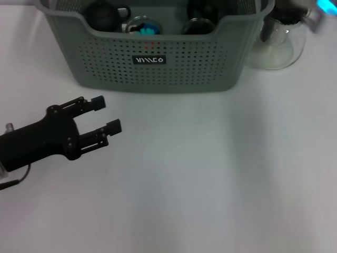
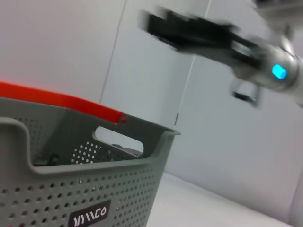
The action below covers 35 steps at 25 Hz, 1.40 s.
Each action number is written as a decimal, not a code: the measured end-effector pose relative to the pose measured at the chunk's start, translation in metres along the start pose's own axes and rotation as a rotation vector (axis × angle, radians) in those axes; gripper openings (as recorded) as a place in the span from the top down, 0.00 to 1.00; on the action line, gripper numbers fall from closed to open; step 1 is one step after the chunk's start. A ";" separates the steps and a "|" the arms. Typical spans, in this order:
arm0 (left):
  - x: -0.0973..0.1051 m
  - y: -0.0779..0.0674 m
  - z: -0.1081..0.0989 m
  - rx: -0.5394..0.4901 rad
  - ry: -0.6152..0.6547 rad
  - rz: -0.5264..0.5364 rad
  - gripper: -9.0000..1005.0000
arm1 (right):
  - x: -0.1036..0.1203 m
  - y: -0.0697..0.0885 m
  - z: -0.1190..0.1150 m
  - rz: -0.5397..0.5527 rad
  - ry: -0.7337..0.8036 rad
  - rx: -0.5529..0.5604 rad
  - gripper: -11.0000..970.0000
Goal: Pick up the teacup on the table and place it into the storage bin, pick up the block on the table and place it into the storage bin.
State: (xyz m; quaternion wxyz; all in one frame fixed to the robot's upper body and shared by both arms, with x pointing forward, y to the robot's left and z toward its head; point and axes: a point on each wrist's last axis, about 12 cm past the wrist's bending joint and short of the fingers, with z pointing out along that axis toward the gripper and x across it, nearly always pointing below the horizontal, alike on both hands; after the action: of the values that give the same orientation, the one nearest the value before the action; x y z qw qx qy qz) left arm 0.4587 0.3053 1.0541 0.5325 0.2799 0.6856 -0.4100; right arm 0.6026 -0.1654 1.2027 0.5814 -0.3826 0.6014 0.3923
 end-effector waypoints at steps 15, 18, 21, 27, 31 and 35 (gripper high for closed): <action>-0.013 0.006 0.010 0.249 0.263 0.151 0.14 | 0.130 0.051 -0.121 0.067 0.273 -0.151 0.17; -0.010 0.002 0.018 0.298 0.285 0.172 0.14 | 0.139 0.055 -0.116 0.049 0.260 -0.178 0.08; -0.007 -0.002 0.023 0.315 0.281 0.165 0.15 | 0.147 0.060 -0.113 0.031 0.260 -0.203 0.05; -0.002 -0.007 0.034 0.315 0.253 0.160 0.15 | 0.155 0.067 -0.113 0.004 0.248 -0.216 0.02; 0.002 -0.009 0.040 0.314 0.223 0.193 0.15 | 0.158 0.069 -0.112 0.015 0.248 -0.213 0.03; 0.003 -0.010 0.044 0.309 0.213 0.196 0.15 | 0.158 0.069 -0.113 0.018 0.245 -0.210 0.03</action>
State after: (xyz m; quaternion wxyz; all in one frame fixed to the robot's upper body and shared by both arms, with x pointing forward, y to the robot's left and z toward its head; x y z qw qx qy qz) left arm 0.4719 0.2625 1.0493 0.4454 0.4653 0.6363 -0.4245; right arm 0.4895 -0.2420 1.0485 0.4570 -0.4810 0.6268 0.4086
